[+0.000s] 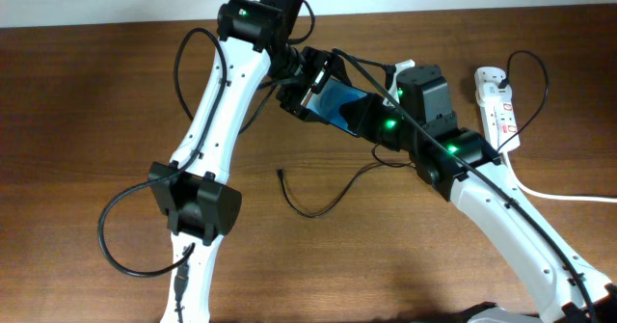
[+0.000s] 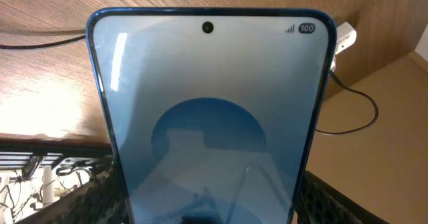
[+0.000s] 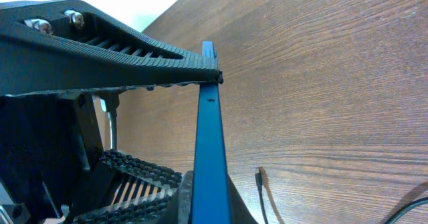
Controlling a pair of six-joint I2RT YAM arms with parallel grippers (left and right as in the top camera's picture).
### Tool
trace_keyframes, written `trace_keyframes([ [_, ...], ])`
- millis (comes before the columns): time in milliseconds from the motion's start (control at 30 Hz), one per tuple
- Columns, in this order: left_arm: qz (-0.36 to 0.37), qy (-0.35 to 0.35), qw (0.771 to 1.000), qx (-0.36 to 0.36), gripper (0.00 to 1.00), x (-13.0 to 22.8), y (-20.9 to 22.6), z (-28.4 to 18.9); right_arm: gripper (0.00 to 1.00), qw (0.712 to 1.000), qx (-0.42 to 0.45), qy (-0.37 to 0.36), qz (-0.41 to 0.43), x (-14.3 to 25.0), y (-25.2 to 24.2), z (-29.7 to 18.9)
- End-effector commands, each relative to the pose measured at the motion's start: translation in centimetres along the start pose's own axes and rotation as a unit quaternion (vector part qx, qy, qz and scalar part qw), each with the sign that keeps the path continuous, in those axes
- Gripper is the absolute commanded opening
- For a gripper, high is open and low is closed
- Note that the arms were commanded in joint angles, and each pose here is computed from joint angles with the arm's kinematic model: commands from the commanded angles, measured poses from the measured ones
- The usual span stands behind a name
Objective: Plug charger to phone and switch on socket
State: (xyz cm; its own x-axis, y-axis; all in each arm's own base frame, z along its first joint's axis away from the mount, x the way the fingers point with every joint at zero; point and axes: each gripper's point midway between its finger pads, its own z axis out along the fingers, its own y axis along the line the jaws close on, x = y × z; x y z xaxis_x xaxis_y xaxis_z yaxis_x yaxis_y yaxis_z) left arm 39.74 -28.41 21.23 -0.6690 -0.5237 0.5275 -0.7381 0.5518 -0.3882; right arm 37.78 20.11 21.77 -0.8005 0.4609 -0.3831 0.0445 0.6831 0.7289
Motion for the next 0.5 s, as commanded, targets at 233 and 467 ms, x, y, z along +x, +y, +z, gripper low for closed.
trace_keyframes([
  [233, 0.003, 0.009, 1.000, 0.013, 0.99, 0.9, -0.5, -0.8, 0.04, 1.000, 0.002, -0.012, -0.023, -0.5, 0.3, -0.2],
  [467, 0.368, -0.019, 0.926, 0.084, 1.00, -0.1, -3.8, -1.9, 0.04, 0.999, -0.032, -0.035, 0.010, -4.8, -1.9, -6.0],
])
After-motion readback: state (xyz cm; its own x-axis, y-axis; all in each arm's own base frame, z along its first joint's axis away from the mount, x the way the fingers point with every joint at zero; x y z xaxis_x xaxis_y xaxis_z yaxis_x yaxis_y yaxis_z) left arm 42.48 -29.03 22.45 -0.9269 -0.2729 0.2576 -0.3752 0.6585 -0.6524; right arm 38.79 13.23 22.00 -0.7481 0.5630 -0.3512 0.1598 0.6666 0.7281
